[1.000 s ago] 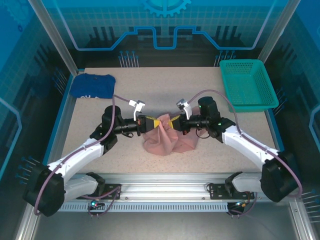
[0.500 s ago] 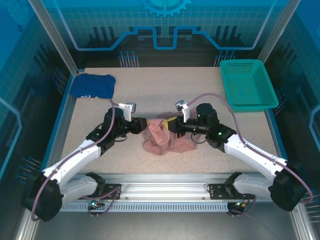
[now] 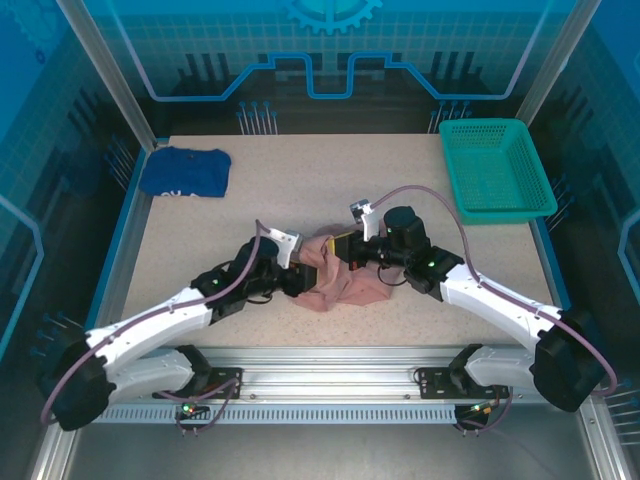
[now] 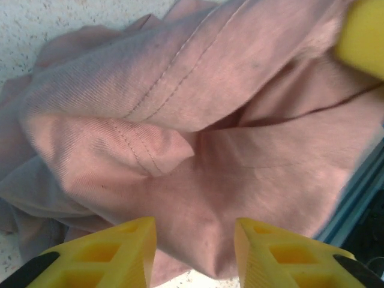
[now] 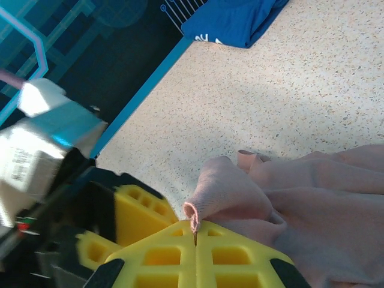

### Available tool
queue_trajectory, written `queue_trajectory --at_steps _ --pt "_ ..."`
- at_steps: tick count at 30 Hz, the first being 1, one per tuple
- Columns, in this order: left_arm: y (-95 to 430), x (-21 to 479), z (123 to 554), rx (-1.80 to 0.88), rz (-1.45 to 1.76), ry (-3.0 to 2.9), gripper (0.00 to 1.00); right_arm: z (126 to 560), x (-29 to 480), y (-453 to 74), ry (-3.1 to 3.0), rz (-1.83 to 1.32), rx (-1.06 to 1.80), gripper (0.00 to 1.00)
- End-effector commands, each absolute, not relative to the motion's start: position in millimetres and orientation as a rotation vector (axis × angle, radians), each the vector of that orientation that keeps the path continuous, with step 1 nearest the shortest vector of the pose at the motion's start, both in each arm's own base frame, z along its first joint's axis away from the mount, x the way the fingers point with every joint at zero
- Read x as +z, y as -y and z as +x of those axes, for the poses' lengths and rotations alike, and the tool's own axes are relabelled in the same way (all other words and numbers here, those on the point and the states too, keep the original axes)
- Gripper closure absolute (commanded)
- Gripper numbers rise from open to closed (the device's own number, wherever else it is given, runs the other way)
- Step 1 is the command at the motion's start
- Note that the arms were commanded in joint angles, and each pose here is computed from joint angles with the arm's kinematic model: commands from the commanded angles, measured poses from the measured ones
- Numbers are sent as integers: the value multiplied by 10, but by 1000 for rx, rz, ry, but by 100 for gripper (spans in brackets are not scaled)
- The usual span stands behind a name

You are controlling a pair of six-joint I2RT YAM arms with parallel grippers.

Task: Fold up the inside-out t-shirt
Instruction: Adjust the T-shirt at the center of the table.

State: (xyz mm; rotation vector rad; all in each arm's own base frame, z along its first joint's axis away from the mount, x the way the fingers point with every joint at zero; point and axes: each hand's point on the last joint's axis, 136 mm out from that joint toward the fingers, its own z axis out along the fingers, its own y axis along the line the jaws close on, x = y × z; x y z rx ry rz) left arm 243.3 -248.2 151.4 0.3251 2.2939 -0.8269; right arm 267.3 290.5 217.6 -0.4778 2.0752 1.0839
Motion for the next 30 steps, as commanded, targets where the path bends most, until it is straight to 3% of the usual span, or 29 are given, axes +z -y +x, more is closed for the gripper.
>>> queue_trajectory --at_steps 1,9,19,30 --pt "2655 1741 2666 -852 287 -2222 57 2715 2411 -2922 -2013 -454 1094 100" --pt "2720 1622 2960 -752 237 -2236 49 2714 2449 -2902 -1991 -440 1103 100" --pt "2557 1411 3163 -567 144 -2268 51 2721 2549 -2901 -1955 -425 1122 100" --pt "2643 1888 2989 -747 246 -2110 91 2826 2357 -2566 -2022 -385 923 100"
